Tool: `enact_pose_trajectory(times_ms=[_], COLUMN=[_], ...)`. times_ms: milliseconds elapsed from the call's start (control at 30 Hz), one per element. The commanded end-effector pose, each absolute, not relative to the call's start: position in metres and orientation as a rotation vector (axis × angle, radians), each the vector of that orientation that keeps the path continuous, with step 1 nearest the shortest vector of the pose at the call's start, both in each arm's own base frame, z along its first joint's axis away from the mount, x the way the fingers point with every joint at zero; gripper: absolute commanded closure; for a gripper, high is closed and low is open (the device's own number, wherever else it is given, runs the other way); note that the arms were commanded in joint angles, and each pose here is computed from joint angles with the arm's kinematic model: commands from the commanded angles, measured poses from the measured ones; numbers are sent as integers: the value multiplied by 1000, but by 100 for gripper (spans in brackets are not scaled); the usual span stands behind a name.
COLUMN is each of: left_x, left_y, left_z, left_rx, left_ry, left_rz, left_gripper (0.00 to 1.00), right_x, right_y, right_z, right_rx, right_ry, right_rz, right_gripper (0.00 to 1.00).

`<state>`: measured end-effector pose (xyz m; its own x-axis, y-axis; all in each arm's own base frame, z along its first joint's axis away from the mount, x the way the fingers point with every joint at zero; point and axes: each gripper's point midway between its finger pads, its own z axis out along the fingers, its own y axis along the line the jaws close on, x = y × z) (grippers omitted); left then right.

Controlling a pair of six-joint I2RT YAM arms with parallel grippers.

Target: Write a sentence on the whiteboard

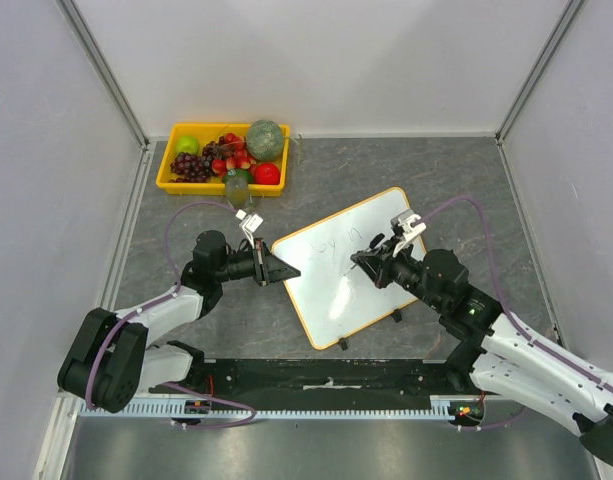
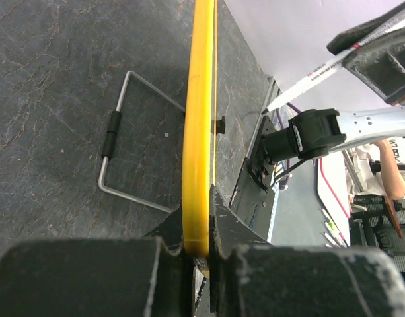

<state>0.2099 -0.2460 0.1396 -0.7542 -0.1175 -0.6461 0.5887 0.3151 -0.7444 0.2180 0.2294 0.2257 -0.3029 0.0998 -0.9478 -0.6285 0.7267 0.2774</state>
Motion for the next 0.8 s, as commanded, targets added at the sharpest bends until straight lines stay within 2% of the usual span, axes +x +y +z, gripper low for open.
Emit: enact_pose_trajectory(times_ms=[0, 300, 767], left_x=[184, 183, 183], left_y=[-245, -245, -245], left_z=[107, 107, 107], left_rx=[645, 646, 646], left_ry=[1973, 1972, 1974], left_rz=[-1444, -1445, -1447], left_gripper=[98, 98, 98], right_x=[212, 196, 216], right_y=[240, 257, 280], right_z=[246, 251, 245], right_rx=[-436, -490, -401], right_ry=[1641, 1595, 1581], right_rz=[785, 800, 776], right_gripper=[100, 100, 100])
